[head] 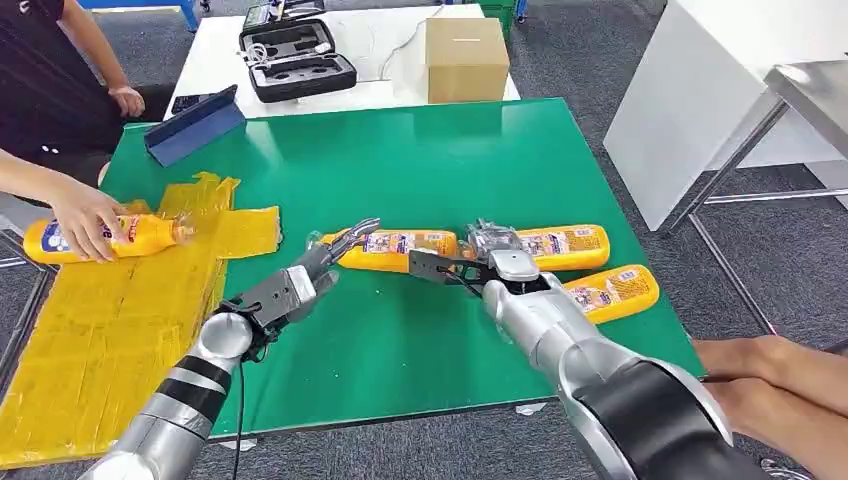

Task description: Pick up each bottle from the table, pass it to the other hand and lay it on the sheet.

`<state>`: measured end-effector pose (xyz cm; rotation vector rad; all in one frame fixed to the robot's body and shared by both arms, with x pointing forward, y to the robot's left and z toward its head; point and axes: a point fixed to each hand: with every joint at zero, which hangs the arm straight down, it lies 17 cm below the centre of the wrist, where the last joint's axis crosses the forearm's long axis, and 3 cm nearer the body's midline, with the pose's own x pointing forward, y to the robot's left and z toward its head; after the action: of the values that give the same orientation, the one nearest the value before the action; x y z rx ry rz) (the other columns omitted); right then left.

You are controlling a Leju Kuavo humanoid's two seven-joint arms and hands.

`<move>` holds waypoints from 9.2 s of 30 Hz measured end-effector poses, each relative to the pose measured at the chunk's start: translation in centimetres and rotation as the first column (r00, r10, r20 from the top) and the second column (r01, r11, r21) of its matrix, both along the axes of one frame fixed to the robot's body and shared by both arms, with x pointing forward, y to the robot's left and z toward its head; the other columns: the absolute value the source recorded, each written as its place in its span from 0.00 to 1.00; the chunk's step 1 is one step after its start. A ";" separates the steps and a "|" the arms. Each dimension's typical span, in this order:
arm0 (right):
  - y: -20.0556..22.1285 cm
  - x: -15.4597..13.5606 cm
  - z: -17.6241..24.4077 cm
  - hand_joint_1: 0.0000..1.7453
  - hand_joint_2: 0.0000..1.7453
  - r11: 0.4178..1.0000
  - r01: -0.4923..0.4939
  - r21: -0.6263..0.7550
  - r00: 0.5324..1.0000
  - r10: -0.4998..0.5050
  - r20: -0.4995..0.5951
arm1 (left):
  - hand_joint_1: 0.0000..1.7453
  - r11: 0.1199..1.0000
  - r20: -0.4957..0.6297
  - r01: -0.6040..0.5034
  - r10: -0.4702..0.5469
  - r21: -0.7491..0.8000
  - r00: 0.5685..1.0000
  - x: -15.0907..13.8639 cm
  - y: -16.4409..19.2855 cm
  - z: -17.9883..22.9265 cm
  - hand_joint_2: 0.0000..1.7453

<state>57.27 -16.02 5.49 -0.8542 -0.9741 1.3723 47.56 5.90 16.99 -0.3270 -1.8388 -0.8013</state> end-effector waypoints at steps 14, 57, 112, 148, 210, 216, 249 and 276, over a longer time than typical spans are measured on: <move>2.3 -0.3 0.5 0.00 1.00 1.000 -0.015 0.010 1.000 0.015 -0.001 | 0.00 0.999 0.008 0.040 -0.040 -0.002 0.999 -0.5 -0.8 0.3 0.00; 10.5 -9.4 23.9 0.00 1.00 0.543 -0.645 0.537 0.753 0.333 0.567 | 0.00 0.964 -0.069 -0.255 0.250 -0.078 0.966 -8.4 10.2 -6.6 0.00; -26.0 -16.1 10.8 0.00 1.00 0.981 -0.191 0.042 0.977 0.186 0.103 | 0.00 0.933 -0.037 -0.331 0.329 -0.141 0.944 -8.4 14.6 -3.6 0.00; -23.5 -9.8 0.9 0.00 1.00 0.986 -0.161 0.047 0.975 0.166 -0.149 | 0.00 0.943 -0.065 -0.292 0.285 -0.160 0.956 -6.1 12.9 -3.4 0.00; -5.8 -2.1 12.0 1.00 1.00 0.804 -0.259 0.534 0.960 0.155 0.233 | 0.00 0.908 -0.274 -0.308 0.231 -0.284 0.934 -4.4 12.2 -5.1 1.00; 2.2 0.5 21.5 1.00 1.00 0.744 -0.356 0.565 0.905 0.123 0.408 | 0.00 0.834 -0.255 -0.375 0.290 -0.405 0.922 -0.7 11.6 -0.1 1.00; 28.0 -9.6 14.3 0.93 1.00 0.611 -0.511 0.604 0.846 0.481 0.230 | 1.00 0.661 -0.364 -0.411 0.218 -0.627 0.905 3.5 7.8 3.7 1.00; 27.4 -9.6 13.5 0.00 0.00 0.603 -0.510 0.613 0.848 0.471 0.243 | 1.00 0.715 -0.284 -0.413 0.302 -0.564 0.910 2.9 9.0 3.2 1.00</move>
<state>47.62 11.39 19.04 -0.0581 -1.7017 1.2940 50.48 14.86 20.23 -0.4135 -1.8731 0.1261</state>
